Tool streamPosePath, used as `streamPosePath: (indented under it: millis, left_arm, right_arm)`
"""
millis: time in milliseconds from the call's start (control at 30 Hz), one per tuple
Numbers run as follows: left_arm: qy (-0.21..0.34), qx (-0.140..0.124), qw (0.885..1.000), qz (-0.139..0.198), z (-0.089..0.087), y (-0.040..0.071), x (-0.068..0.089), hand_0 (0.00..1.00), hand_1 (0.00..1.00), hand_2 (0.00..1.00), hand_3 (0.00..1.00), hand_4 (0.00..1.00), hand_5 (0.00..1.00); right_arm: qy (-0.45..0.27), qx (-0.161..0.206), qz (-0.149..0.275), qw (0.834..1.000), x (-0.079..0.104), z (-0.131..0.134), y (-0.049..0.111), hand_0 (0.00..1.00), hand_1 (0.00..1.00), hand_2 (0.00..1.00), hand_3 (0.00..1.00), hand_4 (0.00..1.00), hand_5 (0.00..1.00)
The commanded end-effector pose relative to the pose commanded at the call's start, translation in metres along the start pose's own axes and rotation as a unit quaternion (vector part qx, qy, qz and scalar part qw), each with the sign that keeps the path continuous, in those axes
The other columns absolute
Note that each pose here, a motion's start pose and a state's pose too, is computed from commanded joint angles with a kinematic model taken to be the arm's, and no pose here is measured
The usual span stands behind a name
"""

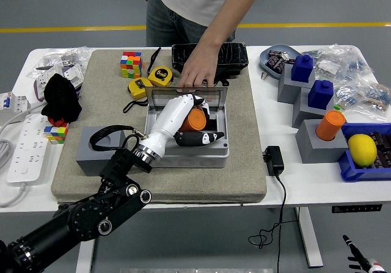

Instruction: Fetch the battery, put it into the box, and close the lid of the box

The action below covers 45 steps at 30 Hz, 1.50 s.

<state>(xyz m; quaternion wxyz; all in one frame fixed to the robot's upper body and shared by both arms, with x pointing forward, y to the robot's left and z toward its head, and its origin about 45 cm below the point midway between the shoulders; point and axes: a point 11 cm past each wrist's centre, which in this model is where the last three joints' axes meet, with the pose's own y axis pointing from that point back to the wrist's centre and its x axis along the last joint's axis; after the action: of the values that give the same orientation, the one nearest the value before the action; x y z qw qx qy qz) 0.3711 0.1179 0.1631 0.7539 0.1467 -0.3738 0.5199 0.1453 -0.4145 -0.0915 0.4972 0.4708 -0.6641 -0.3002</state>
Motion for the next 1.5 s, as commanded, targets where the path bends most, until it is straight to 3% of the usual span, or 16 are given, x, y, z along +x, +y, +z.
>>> streamPosePath:
  millis: [500, 533, 700, 733, 900, 933, 1100, 1133, 1300, 1333, 1500]
  left_arm:
    - [-0.01, 0.009, 1.0, -0.002, -0.006, -0.001, 0.002, 0.075, 0.007, 0.023, 0.002, 0.984, 0.35]
    - [-0.012, 0.009, 1.0, -0.003, -0.006, -0.001, 0.002, 0.133, 0.064, 0.081, 0.042, 0.998, 0.398]
    - [-0.015, 0.012, 1.0, -0.012, -0.006, -0.001, 0.001, 0.133, 0.064, 0.081, 0.042, 0.998, 0.398]
    - [-0.015, 0.012, 1.0, -0.013, -0.006, -0.002, 0.001, 0.293, 0.325, 0.259, 0.224, 0.998, 0.482]
    - [-0.021, 0.011, 1.0, -0.018, -0.005, -0.003, 0.003, 0.293, 0.325, 0.259, 0.224, 0.998, 0.482]
    - [-0.023, 0.01, 1.0, -0.017, -0.005, -0.004, 0.003, 0.514, 0.73, 0.608, 0.524, 0.998, 0.493]
    - [-0.032, 0.004, 0.999, -0.012, -0.001, -0.006, 0.007, 0.514, 0.73, 0.608, 0.524, 0.998, 0.493]
    - [-0.034, 0.004, 0.999, -0.009, 0.0, -0.006, 0.008, 0.721, 0.906, 0.771, 0.67, 0.998, 0.517]
    - [-0.043, 0.006, 0.999, -0.003, 0.002, -0.008, 0.011, 0.721, 0.906, 0.771, 0.67, 0.998, 0.517]
    - [-0.045, 0.005, 0.999, -0.001, 0.002, -0.008, 0.012, 0.861, 0.998, 0.854, 0.704, 0.998, 0.538]
    - [-0.052, -0.009, 0.999, 0.012, 0.012, -0.009, 0.015, 0.861, 0.998, 0.854, 0.704, 0.998, 0.538]
  right_arm:
    - [-0.001, 0.0, 0.0, 1.0, 0.0, 0.0, 0.0, 0.997, 0.881, 0.807, 0.803, 0.998, 0.998]
    - [-0.001, 0.0, 0.0, 1.0, 0.0, 0.0, 0.0, 0.997, 0.881, 0.806, 0.803, 0.998, 0.998]
    - [-0.002, 0.0, 0.0, 1.0, 0.001, 0.0, 0.0, 0.997, 0.881, 0.806, 0.803, 0.998, 0.998]
    - [-0.002, 0.0, 0.0, 1.0, 0.001, 0.0, 0.0, 0.997, 0.88, 0.806, 0.803, 0.998, 0.998]
    - [-0.003, 0.0, -0.001, 1.0, 0.0, 0.0, 0.0, 0.997, 0.88, 0.806, 0.803, 0.998, 0.998]
    - [-0.003, 0.001, -0.001, 1.0, 0.0, -0.001, 0.0, 0.996, 0.88, 0.805, 0.804, 0.998, 0.998]
    - [-0.003, 0.0, -0.001, 1.0, 0.0, 0.0, 0.0, 0.996, 0.88, 0.805, 0.804, 0.998, 0.998]
    - [-0.003, 0.0, -0.001, 1.0, 0.0, 0.0, 0.0, 0.997, 0.879, 0.805, 0.804, 0.998, 0.998]
    - [-0.003, 0.0, -0.002, 1.0, 0.0, 0.0, 0.0, 0.997, 0.879, 0.805, 0.804, 0.998, 0.998]
    - [-0.003, 0.0, -0.002, 1.0, 0.0, 0.0, 0.0, 0.996, 0.878, 0.805, 0.803, 0.998, 0.998]
    - [-0.003, 0.0, -0.002, 1.0, 0.0, 0.0, 0.0, 0.996, 0.878, 0.805, 0.803, 0.998, 0.998]
